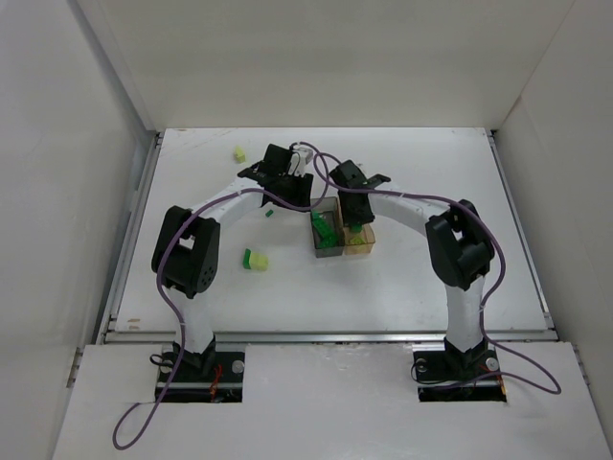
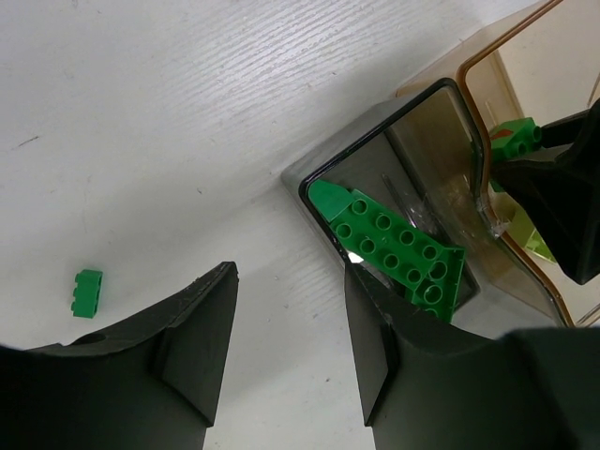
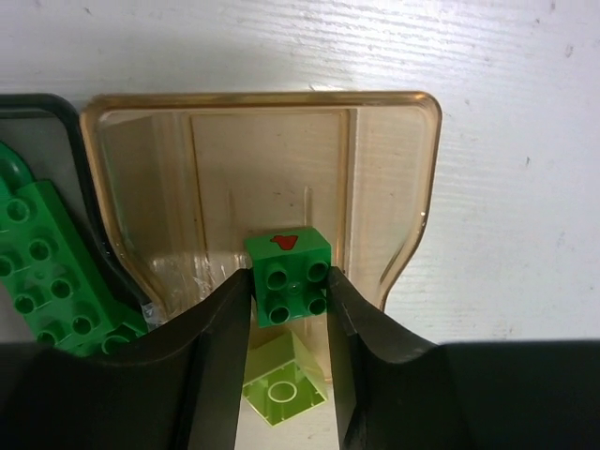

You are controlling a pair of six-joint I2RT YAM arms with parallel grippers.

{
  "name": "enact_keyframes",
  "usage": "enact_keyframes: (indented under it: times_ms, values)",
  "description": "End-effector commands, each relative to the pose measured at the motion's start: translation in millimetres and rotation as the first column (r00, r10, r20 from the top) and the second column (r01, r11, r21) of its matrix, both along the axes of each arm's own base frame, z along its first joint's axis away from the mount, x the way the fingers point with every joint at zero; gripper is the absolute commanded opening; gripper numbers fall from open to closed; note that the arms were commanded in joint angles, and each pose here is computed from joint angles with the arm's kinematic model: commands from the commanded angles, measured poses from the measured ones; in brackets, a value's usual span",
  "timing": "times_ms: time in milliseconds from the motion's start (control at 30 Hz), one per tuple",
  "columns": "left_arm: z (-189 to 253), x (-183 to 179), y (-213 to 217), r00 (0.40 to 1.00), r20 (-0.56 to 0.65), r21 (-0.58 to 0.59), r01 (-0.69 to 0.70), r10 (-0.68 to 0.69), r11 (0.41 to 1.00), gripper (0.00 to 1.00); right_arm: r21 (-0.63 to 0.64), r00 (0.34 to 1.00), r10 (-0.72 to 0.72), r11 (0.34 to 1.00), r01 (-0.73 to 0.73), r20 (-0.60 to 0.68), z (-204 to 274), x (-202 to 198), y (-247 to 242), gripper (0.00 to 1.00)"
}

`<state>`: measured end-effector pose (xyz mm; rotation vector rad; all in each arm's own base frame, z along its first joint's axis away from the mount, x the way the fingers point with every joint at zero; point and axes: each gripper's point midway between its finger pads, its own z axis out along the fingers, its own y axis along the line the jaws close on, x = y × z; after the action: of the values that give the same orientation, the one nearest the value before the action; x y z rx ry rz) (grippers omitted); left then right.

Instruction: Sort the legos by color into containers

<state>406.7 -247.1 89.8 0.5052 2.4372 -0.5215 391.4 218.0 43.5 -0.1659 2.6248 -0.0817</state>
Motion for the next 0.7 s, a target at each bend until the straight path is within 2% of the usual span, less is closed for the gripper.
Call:
enact_keyframes:
  times_ms: [0,267,333,367,467,567,667]
  values:
    - [21,0,-4,0.998,0.053,-0.024,0.016,-0.015,1.0,0.46,0.137,0.998,0.062,0.989,-0.061,-0.004,2,-1,28,0.37]
    - [21,0,-4,0.998,0.053,-0.024,0.016,-0.015,1.0,0.46,0.135,0.998,0.051,0.989,-0.055,0.031,14,4,27,0.34]
    - [21,0,-4,0.998,0.053,-0.024,0.016,-0.015,1.0,0.46,0.104,0.999,0.051,0.993,-0.052,0.019,13,1,21,0.39]
    - [21,0,-4,0.998,0.053,-0.024,0.016,-0.015,1.0,0.46,0.103,0.998,0.055,0.993,-0.059,0.034,17,3,25,0.46]
    - [21,0,-4,0.998,0.053,-0.024,0.016,-0.015,1.0,0.46,0.076,0.999,0.046,0.996,-0.048,0.024,12,2,20,0.56]
    - [21,0,-4,0.998,0.053,-0.024,0.016,-0.015,1.0,0.46,0.07,0.999,0.046,0.996,-0.047,0.015,7,1,19,0.6]
    - [21,0,-4,0.998,0.053,-0.024,0.016,-0.015,1.0,0.46,0.063,0.999,0.042,0.997,-0.043,0.019,9,4,20,0.6]
